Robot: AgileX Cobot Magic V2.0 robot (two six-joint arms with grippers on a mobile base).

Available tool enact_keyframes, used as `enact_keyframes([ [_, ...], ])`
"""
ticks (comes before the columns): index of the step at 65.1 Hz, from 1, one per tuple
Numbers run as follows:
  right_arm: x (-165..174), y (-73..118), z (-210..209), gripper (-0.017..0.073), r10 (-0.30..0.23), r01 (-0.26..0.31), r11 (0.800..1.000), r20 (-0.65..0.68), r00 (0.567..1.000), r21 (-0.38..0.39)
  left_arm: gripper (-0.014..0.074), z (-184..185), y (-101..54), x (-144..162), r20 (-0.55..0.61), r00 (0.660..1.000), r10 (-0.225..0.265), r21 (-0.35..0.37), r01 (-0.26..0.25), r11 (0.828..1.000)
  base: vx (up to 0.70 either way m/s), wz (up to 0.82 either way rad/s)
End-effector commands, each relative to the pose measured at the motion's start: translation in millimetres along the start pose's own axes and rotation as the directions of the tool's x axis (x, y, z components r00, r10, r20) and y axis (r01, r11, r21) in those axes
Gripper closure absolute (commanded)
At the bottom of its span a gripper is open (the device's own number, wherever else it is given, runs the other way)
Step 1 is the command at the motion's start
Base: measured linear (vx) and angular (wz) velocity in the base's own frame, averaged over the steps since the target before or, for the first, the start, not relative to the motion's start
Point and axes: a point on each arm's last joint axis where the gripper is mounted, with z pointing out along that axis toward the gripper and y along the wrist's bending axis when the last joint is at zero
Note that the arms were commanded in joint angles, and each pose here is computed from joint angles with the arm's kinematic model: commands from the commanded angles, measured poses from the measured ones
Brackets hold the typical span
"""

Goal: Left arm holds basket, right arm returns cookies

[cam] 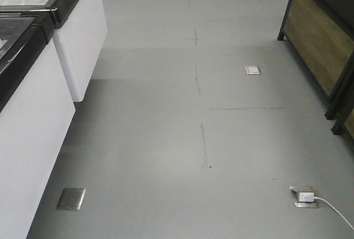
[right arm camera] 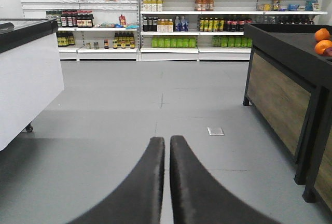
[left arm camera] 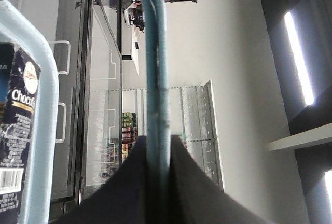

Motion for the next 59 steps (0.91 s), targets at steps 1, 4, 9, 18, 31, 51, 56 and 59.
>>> enact_keyframes([
  [1,-0.9,0.3,-0.2,0.0565,-0.012,0.012,1.0,0.063,0.998,-0.002,0.0601,-4.8,-29.3,-1.5,0.029,0.999,0.031,0.172,-0.035,0.984,0.0,0.0],
  [4,-0.9,0.3,-0.2,0.0565,-0.012,0.012,1.0,0.063,0.998,-0.002,0.06,-5.0,-30.3,-1.9,0.033,0.999,0.03,0.183,-0.036,0.982,0.0,0.0],
  [9,-0.9,0.3,-0.2,0.0565,-0.012,0.012,1.0,0.063,0.998,-0.002,0.0599,-5.2,-31.5,-2.3,0.038,0.999,0.029,0.196,-0.036,0.98,0.0,0.0],
  [18,-0.9,0.3,-0.2,0.0565,-0.012,0.012,1.0,0.063,0.998,-0.002,0.0599,-5.5,-32.9,-2.8,0.044,0.999,0.028,0.212,-0.037,0.977,0.0,0.0],
  [31,-0.9,0.3,-0.2,0.0565,-0.012,0.012,1.0,0.063,0.998,-0.002,0.0599,-6.3,-36.2,-3.7,0.047,0.999,-0.003,0.248,-0.008,0.969,0.0,0.0],
  [51,-0.9,0.3,-0.2,0.0565,-0.012,0.012,1.0,0.063,0.998,-0.002,0.0599,-9.6,-46.7,2.4,-0.043,0.998,-0.054,0.363,0.066,0.93,0.0,0.0],
  [56,-0.9,0.3,-0.2,0.0565,-0.012,0.012,1.0,0.063,0.998,-0.002,0.0599,-10.7,-49.1,5.0,-0.076,0.996,-0.055,0.387,0.08,0.919,0.0,0.0],
  [59,-0.9,0.3,-0.2,0.0565,-0.012,0.012,1.0,0.063,0.998,-0.002,0.0599,-11.6,-51.0,6.6,-0.1,0.993,-0.06,0.405,0.096,0.909,0.0,0.0],
])
